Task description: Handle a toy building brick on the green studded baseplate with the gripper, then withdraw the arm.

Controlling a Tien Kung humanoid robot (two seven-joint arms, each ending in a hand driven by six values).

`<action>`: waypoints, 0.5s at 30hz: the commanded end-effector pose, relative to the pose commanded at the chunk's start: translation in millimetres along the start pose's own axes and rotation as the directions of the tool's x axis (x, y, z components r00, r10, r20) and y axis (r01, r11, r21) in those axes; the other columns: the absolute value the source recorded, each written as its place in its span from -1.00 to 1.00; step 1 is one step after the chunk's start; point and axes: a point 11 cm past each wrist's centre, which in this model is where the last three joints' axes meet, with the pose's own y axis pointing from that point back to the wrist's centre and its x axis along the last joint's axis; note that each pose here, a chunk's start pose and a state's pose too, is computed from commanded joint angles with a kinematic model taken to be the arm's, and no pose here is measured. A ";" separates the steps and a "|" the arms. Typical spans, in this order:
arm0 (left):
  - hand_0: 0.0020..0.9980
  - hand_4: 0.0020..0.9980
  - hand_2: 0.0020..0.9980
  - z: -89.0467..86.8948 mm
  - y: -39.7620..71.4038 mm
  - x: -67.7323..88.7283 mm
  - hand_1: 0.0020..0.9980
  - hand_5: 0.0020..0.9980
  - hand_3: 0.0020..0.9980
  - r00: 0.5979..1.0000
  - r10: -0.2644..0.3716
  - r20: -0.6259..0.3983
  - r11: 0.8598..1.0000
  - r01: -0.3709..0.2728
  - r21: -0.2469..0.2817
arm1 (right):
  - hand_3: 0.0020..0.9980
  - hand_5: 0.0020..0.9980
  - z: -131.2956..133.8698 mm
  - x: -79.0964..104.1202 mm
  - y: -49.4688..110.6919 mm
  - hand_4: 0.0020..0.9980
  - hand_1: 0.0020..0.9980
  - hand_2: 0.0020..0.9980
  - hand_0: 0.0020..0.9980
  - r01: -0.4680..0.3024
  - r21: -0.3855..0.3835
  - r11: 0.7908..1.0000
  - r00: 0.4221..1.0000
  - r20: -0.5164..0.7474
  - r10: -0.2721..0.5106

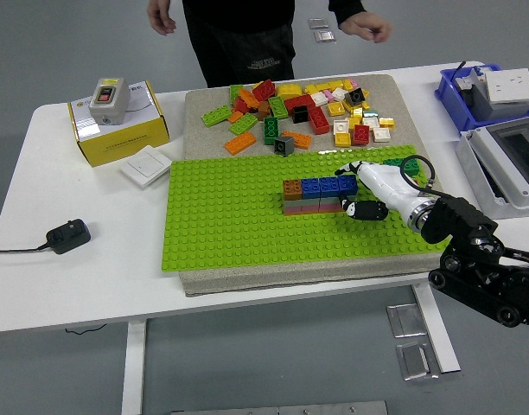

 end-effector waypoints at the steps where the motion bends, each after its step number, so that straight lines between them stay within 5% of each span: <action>1: 0.32 -0.74 0.15 0.1 0.0 -0.1 0.32 0.36 0.19 1.000 0.000 0.000 1.000 0.000 0.000 | 0.80 -0.28 0.1 0.6 -0.1 0.03 0.76 0.82 0.60 -0.001 0.000 1.000 1.000 0.002 0.001; 15: 0.32 -0.74 0.14 1.2 0.1 -2.3 0.32 0.36 0.19 1.000 -0.017 -0.003 1.000 0.017 -0.014 | 0.89 -0.26 -9.7 5.6 2.4 0.05 0.77 0.86 0.62 -0.008 0.048 0.999 0.995 0.101 0.003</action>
